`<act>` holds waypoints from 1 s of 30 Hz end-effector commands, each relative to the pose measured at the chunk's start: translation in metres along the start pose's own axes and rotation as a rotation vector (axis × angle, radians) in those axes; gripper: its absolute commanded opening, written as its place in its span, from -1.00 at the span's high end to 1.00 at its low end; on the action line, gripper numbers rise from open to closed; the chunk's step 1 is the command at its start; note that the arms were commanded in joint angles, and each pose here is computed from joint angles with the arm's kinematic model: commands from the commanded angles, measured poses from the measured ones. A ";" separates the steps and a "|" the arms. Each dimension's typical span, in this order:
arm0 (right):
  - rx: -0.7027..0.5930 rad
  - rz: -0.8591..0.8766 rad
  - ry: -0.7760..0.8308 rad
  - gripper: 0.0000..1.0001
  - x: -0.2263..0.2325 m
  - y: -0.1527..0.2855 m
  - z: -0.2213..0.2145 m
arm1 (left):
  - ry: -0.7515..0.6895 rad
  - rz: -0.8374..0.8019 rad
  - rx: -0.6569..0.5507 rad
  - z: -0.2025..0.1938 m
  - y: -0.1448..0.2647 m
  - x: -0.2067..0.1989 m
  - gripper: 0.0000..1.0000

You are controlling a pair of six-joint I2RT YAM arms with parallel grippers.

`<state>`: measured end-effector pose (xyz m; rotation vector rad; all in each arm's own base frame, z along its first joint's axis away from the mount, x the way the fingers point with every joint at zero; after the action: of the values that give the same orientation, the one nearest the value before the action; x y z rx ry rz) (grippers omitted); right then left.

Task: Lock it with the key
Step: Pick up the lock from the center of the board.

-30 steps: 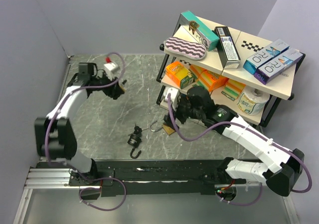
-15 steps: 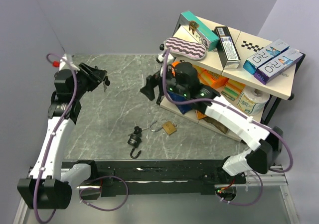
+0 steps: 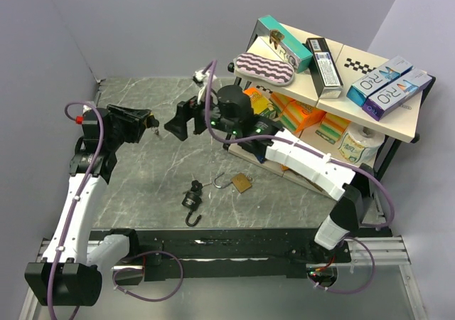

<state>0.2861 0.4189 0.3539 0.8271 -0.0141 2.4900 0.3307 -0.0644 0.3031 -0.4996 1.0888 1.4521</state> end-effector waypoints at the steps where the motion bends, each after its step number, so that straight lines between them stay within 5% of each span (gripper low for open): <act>1: -0.074 -0.013 0.044 -0.98 0.020 -0.014 0.016 | 0.125 -0.053 -0.007 0.005 0.012 -0.020 0.98; 19: -0.211 -0.156 0.139 -0.81 0.015 -0.073 0.002 | 0.186 -0.132 0.063 -0.001 0.011 -0.039 0.94; 30: -0.282 -0.195 0.199 -0.36 0.007 -0.093 0.004 | 0.197 -0.129 0.096 -0.007 0.014 -0.040 0.95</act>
<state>0.3198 0.4982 0.3053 0.5004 -0.0408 2.3161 0.3261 -0.0819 0.3041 -0.5498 1.2550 1.3462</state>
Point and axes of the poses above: each gripper's point midway between its finger pads, its own y axis back along the fingers, its own x axis along the line the jaws close on, z = x × y, the point moved 1 cm from there along y, back along the fingers, and after that the axes turned 14 degrees about -y, right-handed, at the moved point
